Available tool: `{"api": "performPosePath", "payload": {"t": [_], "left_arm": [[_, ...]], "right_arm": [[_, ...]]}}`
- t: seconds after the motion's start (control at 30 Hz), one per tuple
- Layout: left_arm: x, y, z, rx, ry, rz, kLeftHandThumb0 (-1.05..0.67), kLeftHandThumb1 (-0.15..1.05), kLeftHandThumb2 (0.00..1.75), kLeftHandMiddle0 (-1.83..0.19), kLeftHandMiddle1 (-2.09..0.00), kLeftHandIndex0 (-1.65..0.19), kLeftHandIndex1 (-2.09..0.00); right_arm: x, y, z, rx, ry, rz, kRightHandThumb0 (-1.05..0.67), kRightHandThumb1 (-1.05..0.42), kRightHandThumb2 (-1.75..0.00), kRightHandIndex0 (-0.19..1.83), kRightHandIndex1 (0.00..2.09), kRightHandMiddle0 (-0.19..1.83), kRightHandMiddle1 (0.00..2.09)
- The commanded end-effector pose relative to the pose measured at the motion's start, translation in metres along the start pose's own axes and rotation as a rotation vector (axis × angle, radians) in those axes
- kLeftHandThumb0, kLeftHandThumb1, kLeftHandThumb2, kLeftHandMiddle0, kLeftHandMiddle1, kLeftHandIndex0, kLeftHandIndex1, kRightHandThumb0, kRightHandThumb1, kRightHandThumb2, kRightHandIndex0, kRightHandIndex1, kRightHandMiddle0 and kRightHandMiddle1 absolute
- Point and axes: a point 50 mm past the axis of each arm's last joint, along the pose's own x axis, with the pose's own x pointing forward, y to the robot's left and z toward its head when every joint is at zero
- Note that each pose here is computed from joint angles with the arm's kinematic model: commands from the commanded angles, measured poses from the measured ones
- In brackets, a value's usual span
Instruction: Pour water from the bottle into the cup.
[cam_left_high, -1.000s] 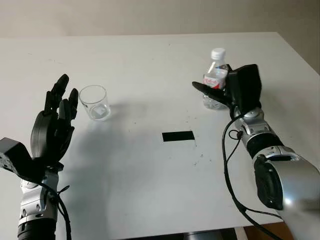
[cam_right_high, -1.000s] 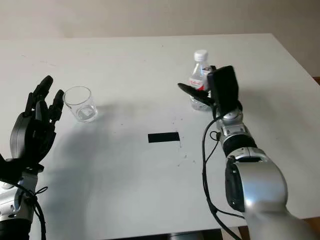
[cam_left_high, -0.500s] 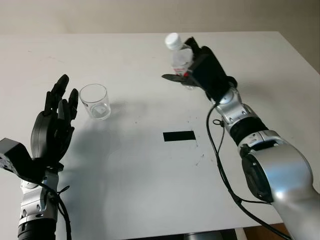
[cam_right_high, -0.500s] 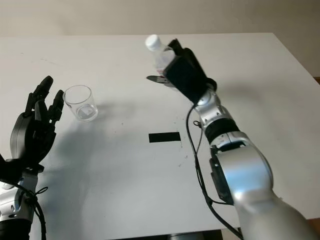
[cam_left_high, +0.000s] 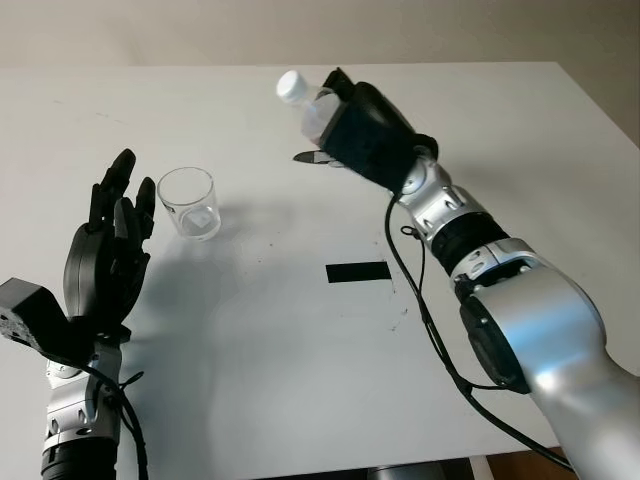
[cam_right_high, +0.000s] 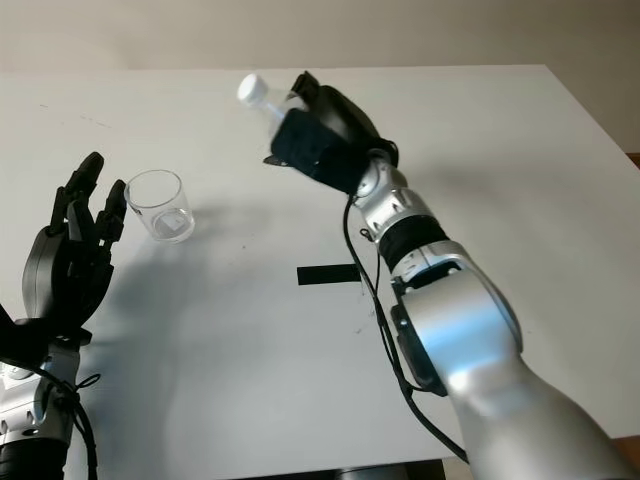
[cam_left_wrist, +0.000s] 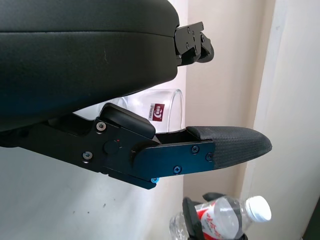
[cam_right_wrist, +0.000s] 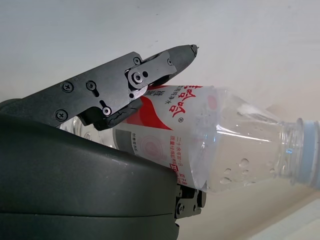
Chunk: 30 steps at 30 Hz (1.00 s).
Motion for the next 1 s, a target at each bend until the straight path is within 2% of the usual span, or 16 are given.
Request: {"api": "performPosePath", "payload": {"t": [0.0,0.37,0.53,0.57,0.6,0.63,0.7,0.77,0.83,0.9,0.97], "left_arm": [[-0.003,-0.001,0.000,0.007,0.002,0.002,-0.90,1.05,0.57,0.02,0.00,0.19,-0.42],[-0.006,-0.003,0.000,0.008,0.005,0.018,-0.90,1.05,0.57,0.01,0.00,0.19,-0.42],[-0.006,-0.005,-0.001,-0.003,0.002,0.023,-0.88,1.05,0.55,0.02,0.00,0.19,-0.40],[-0.006,-0.005,-0.002,-0.004,0.001,0.025,-0.87,1.05,0.56,0.01,0.00,0.19,-0.40],[-0.006,-0.006,-0.002,-0.006,-0.002,0.030,-0.86,1.05,0.56,0.01,0.00,0.19,-0.40],[-0.006,-0.006,-0.002,-0.010,-0.005,0.035,-0.86,1.05,0.56,0.00,0.00,0.19,-0.41],[-0.007,-0.006,-0.004,-0.017,-0.007,0.039,-0.86,1.05,0.55,-0.01,0.00,0.19,-0.44],[-0.009,-0.007,-0.004,-0.017,-0.013,0.041,-0.85,1.05,0.55,-0.01,0.00,0.19,-0.45],[-0.010,-0.007,-0.005,-0.019,-0.018,0.044,-0.84,1.05,0.56,-0.01,0.00,0.19,-0.47],[-0.012,-0.006,-0.006,-0.018,-0.019,0.041,-0.83,1.05,0.58,0.00,0.00,0.19,-0.48],[-0.013,-0.006,-0.007,-0.016,-0.018,0.045,-0.83,1.05,0.58,-0.01,0.00,0.19,-0.49]], "right_arm": [[0.006,-0.009,0.016,-0.020,-0.030,-0.027,-0.12,-1.05,-0.12,1.01,2.09,0.89,2.09],[0.012,-0.002,0.044,-0.187,-0.038,-0.041,-0.14,-1.04,-0.18,1.06,2.09,0.82,2.09],[0.014,0.000,0.056,-0.278,-0.036,-0.041,-0.17,-1.00,-0.18,0.83,2.09,0.48,2.09],[0.014,0.001,0.057,-0.297,-0.032,-0.039,-0.18,-1.00,-0.14,0.71,2.09,0.31,2.09],[0.014,0.001,0.059,-0.319,-0.031,-0.040,-0.19,-1.00,-0.11,0.65,2.09,0.23,2.09],[0.015,0.002,0.060,-0.338,-0.029,-0.041,-0.20,-0.99,-0.09,0.55,2.09,0.13,1.98],[0.015,0.004,0.062,-0.352,-0.024,-0.041,-0.22,-0.98,-0.06,0.40,2.09,0.10,1.56],[0.015,0.006,0.064,-0.357,-0.022,-0.040,-0.22,-0.98,-0.05,0.33,2.09,0.09,1.37],[0.014,0.008,0.066,-0.358,-0.024,-0.039,-0.22,-0.98,-0.05,0.31,2.09,0.08,1.34],[0.014,0.010,0.068,-0.371,-0.029,-0.035,-0.23,-0.99,-0.06,0.32,2.09,0.07,1.50],[0.014,0.012,0.070,-0.406,-0.037,-0.030,-0.24,-0.99,-0.05,0.31,2.09,0.08,1.49]]}}
